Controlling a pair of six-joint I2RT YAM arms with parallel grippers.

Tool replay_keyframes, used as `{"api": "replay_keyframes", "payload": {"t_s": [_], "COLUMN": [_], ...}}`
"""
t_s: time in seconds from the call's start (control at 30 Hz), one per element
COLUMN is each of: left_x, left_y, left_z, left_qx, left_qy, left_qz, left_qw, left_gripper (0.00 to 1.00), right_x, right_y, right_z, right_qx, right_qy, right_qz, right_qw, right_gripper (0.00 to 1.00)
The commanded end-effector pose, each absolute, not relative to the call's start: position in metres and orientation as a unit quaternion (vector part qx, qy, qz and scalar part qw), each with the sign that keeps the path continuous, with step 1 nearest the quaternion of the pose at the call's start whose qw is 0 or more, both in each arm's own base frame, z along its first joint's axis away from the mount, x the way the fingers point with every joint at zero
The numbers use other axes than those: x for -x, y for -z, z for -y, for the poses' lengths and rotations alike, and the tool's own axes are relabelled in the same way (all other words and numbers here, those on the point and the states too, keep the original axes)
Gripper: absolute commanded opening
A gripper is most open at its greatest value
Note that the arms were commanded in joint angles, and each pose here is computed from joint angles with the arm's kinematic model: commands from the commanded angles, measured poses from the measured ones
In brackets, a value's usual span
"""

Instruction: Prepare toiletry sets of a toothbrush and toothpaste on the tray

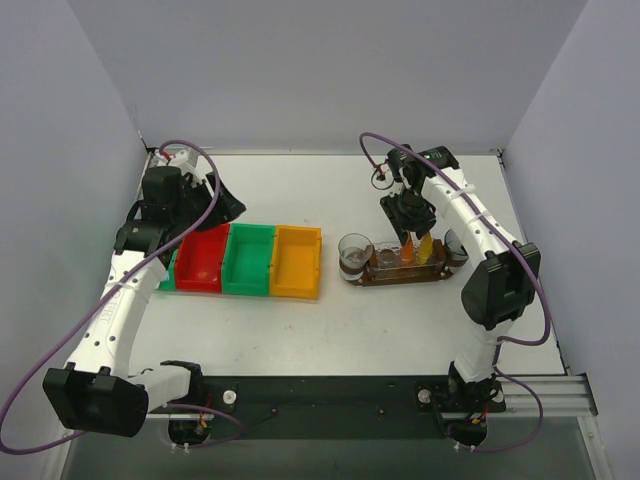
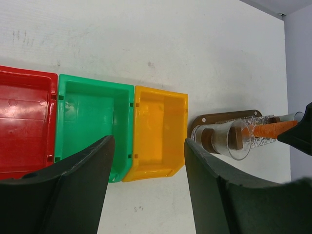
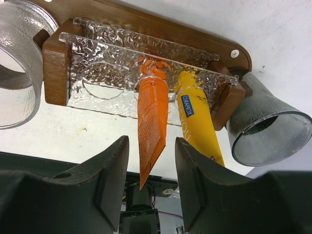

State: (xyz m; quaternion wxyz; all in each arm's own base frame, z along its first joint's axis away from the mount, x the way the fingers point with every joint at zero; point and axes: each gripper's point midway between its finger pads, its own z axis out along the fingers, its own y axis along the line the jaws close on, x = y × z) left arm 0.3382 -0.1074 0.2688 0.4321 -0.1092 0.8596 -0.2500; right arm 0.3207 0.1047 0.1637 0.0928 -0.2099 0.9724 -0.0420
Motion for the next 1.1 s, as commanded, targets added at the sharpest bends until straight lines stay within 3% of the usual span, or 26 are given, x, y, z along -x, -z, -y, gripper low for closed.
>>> {"api": "replay_keyframes", "payload": {"t_s": [0.0,0.37,0.53,0.77,1.07], "left_x": [-0.344,-0.345,-0.348,-0.344,-0.323], "left_y": [-0.284,-0.281,-0.279,-0.265,-0.208], "left_z": [0.11,0.102,0.052,-0.003,-0.083], "left_qx": [0.101,0.089,0.126,0.117,0.174], "left_qy": [0.266,0.246,0.224,0.098,-0.024], "left_qz": [-0.846,-0.851,-0.851,-0.886,-0.924], "left_qw": [0.452,0.455,0.459,0.438,0.34], "left_gripper": [0.69,0.69,0.69,0.69,0.63], "right_x": [-0.317,-0.327,-0.334,-0.339,-0.34], "right_y": [-0.18,-0.212,-0.236,-0.257,-0.281], "right_z": [-0.104,-0.109,-0.112,-0.11,-0.099], "right_qx": [0.211,0.203,0.195,0.194,0.166], "right_qy": [0.044,0.032,0.023,0.017,-0.022], "right_qz": [-0.97,-0.963,-0.955,-0.942,-0.932], "right_qw": [0.113,0.175,0.223,0.273,0.322], "right_gripper": [0.4,0.45,0.45,0.45,0.4]}}
